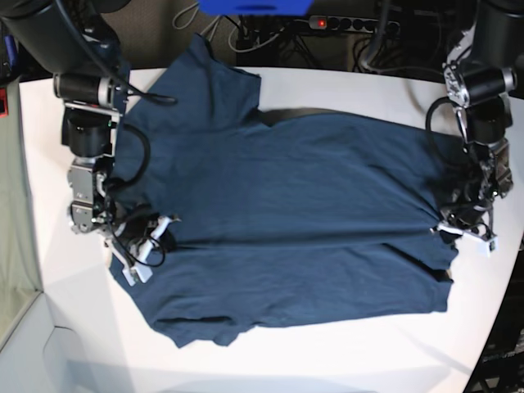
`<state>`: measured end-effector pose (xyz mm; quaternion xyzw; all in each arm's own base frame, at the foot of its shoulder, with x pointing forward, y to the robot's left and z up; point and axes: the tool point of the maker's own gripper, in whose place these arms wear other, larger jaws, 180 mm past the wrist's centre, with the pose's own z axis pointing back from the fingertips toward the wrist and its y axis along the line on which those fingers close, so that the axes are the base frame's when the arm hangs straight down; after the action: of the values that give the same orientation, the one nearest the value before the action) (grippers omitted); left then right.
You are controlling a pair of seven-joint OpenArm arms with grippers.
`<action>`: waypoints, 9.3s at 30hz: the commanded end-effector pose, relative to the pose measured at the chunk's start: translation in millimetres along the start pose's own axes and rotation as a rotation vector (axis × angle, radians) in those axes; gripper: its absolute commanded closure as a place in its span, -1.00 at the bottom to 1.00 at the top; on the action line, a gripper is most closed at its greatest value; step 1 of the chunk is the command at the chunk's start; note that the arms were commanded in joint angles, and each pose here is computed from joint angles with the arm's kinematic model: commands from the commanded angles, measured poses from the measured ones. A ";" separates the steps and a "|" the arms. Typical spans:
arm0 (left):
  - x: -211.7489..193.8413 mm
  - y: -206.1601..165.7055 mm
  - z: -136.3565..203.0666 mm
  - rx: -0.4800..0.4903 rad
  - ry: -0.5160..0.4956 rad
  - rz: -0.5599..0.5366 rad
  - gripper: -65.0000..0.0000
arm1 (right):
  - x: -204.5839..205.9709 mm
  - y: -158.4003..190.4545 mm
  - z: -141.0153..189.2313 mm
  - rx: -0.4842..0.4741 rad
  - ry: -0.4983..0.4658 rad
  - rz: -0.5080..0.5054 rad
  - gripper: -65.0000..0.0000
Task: Layout the t-shirt on the table in an organized manner, then fold the t-shirt properly
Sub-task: 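Pull the shirt with both grippers toward the robot to flatten it, then release the shirt with the right gripper and grasp the edge beside the collar, then lift the collar-side edge with both grippers and fold it toward the hem, then release and regrasp the new fold line with both grippers, then pull the folded shirt with both grippers toward the robot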
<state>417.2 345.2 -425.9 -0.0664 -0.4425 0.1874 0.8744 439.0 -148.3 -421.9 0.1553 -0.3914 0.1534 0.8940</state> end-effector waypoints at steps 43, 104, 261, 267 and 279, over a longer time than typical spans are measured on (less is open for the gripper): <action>-66.4 106.8 151.7 0.259 0.070 -0.099 -0.66 | -60.0 83.4 143.8 -0.180 0.048 0.292 0.04; -50.1 64.7 141.5 0.168 0.037 -0.200 1.00 | -144.9 95.2 173.1 -0.206 0.183 0.097 1.00; -60.6 28.7 109.9 0.083 0.060 -0.176 1.00 | -110.1 -4.3 178.7 -0.387 0.105 0.066 1.00; -72.9 28.5 129.1 0.093 0.101 -0.210 1.00 | -123.1 24.2 204.8 -0.398 0.121 0.092 1.00; -90.5 49.2 169.9 0.162 0.173 -0.237 1.00 | -171.9 40.7 230.3 -0.384 0.243 0.083 1.00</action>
<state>215.6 339.5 -415.8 0.0306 -0.3423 0.1180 0.9317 155.7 -227.3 -404.1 -0.0479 -0.2917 0.1282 0.9467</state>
